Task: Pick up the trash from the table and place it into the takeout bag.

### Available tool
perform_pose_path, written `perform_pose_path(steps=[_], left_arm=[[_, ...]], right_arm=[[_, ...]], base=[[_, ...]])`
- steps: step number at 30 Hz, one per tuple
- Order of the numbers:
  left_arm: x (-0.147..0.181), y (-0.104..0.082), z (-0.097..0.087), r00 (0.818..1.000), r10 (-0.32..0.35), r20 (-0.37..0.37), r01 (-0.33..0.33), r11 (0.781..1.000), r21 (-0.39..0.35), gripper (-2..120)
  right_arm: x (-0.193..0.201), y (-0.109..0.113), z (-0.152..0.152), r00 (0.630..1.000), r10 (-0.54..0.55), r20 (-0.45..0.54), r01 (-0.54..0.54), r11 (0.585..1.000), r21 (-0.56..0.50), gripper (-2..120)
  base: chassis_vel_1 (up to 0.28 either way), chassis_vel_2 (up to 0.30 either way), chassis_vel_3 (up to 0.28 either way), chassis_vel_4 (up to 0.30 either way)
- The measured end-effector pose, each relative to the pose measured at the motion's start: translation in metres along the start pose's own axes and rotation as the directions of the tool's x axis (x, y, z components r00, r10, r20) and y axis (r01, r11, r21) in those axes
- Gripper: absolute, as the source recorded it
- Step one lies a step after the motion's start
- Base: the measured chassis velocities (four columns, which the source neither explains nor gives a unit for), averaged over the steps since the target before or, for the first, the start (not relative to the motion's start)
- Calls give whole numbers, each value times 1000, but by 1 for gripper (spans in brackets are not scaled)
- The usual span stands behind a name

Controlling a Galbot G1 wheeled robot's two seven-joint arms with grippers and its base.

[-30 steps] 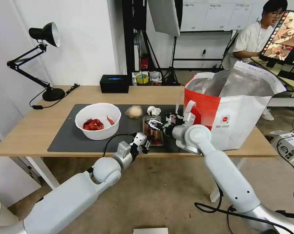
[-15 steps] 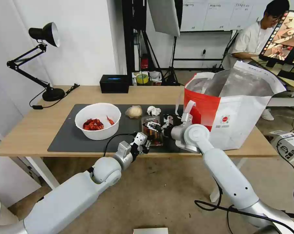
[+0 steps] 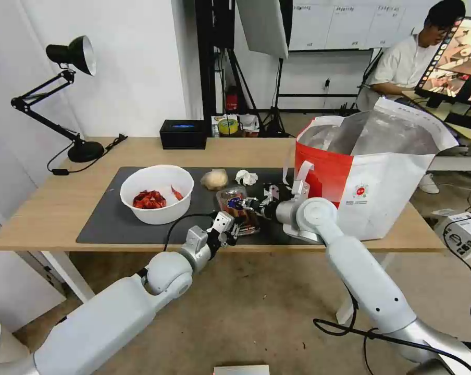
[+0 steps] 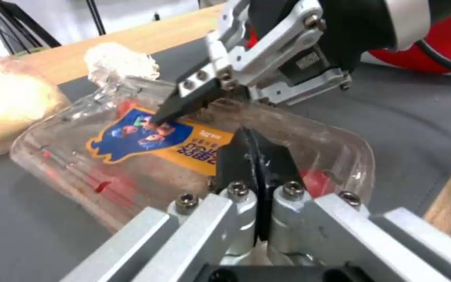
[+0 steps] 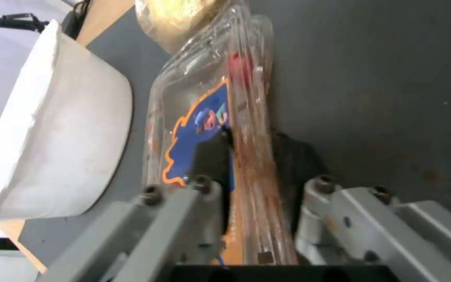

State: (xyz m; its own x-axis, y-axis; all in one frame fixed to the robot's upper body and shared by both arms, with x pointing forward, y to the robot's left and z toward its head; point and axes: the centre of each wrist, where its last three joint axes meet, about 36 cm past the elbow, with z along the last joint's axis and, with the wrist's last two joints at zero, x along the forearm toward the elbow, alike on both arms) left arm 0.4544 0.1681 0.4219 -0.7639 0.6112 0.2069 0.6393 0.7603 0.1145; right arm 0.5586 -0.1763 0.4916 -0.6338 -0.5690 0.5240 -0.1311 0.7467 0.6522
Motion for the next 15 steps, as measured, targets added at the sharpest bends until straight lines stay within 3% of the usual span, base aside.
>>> perform_pose_path(steps=[5,15], left_arm=[[4,2,2,1000,1,0,-1,1000,0,0],[10,5,3,1000,-3,4,3,1000,6,0]], right_arm=[[0,0,0,1000,2,3,-2,1000,-4,0],[-2,-2,-1,1000,5,6,-5,1000,-12,0]], base=[[0,0,0,0],[0,0,0,0]])
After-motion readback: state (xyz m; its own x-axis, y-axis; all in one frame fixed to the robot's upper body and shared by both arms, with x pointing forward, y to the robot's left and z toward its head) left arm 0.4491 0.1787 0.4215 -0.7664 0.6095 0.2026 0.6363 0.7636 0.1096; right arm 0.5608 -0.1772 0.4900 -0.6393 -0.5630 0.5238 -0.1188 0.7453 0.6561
